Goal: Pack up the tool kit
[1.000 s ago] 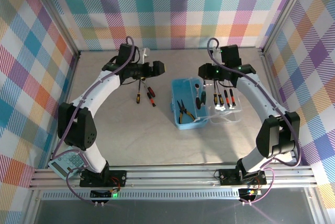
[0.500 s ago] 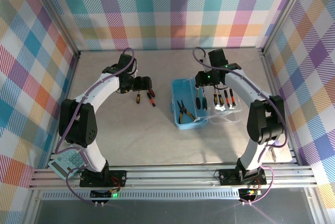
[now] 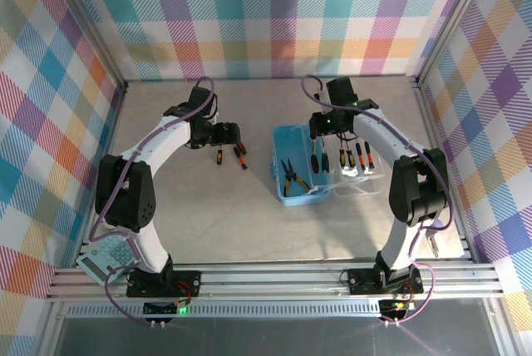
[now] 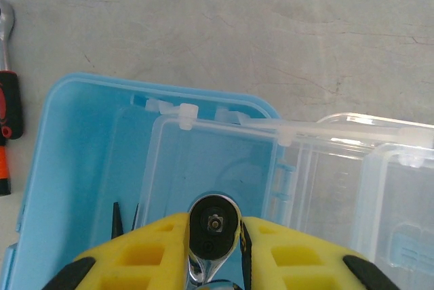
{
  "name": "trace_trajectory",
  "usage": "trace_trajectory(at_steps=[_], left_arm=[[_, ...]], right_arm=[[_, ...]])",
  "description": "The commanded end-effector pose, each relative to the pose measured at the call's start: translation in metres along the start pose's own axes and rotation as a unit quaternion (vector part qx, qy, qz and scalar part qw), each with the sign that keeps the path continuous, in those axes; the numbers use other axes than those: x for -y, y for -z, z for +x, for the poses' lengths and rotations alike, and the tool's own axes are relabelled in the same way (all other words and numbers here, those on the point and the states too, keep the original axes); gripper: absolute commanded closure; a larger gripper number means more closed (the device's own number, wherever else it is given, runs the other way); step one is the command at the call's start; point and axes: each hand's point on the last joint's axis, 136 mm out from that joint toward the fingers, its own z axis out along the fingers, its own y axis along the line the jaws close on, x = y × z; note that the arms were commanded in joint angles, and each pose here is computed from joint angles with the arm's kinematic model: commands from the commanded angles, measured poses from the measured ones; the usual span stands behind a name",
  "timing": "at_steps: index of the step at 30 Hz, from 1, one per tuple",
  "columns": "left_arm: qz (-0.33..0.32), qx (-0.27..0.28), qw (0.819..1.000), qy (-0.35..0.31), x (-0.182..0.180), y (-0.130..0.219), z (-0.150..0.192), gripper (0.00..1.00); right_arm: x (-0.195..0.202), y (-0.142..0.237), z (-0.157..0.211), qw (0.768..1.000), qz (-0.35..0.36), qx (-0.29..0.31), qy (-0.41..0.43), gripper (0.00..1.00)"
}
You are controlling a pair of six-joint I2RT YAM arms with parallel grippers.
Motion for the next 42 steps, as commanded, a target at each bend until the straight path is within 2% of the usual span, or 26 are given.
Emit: trace_trajectory(at_steps=[1, 5, 8, 14, 17, 21, 23, 27, 34, 42], left_arm=[[-0.022, -0.019, 1.000, 0.001, -0.018, -0.006, 0.008, 0.00], [-0.028, -0.027, 0.999, 0.003, -0.023, -0.009, 0.011, 0.00], [-0.031, -0.029, 0.999, 0.004, -0.026, -0.010, 0.012, 0.00], [-0.032, -0.039, 0.999, 0.007, -0.031, -0.016, 0.016, 0.00], [-0.044, -0.048, 0.998, 0.010, -0.038, -0.023, 0.019, 0.05], [-0.070, -0.072, 0.995, 0.010, -0.052, -0.041, 0.026, 0.17], [-0.072, -0.081, 0.994, 0.009, -0.053, -0.049, 0.027, 0.22], [-0.057, -0.091, 0.994, 0.015, -0.049, -0.063, 0.027, 0.33], [-0.038, -0.099, 0.994, 0.020, -0.043, -0.075, 0.027, 0.42], [-0.037, -0.114, 0.993, 0.025, -0.045, -0.087, 0.035, 0.57]], right_arm=[[0.001, 0.008, -0.017, 1.000, 0.009, 0.017, 0.015, 0.83], [0.000, 0.013, -0.020, 1.000, 0.010, 0.019, 0.016, 0.73], [-0.005, 0.022, -0.024, 0.999, 0.008, 0.023, 0.021, 0.59], [-0.018, 0.046, -0.031, 0.998, 0.006, 0.040, 0.040, 0.47], [-0.029, 0.061, -0.034, 0.997, -0.002, 0.050, 0.052, 0.37], [-0.047, 0.075, -0.032, 0.996, -0.027, 0.055, 0.065, 0.11], [-0.055, 0.079, -0.028, 0.995, -0.035, 0.054, 0.070, 0.02], [-0.060, 0.076, -0.017, 0.996, -0.039, 0.044, 0.071, 0.01], [-0.057, 0.069, -0.006, 0.997, -0.039, 0.032, 0.061, 0.01], [-0.057, 0.070, -0.004, 0.997, -0.039, 0.031, 0.059, 0.01]])
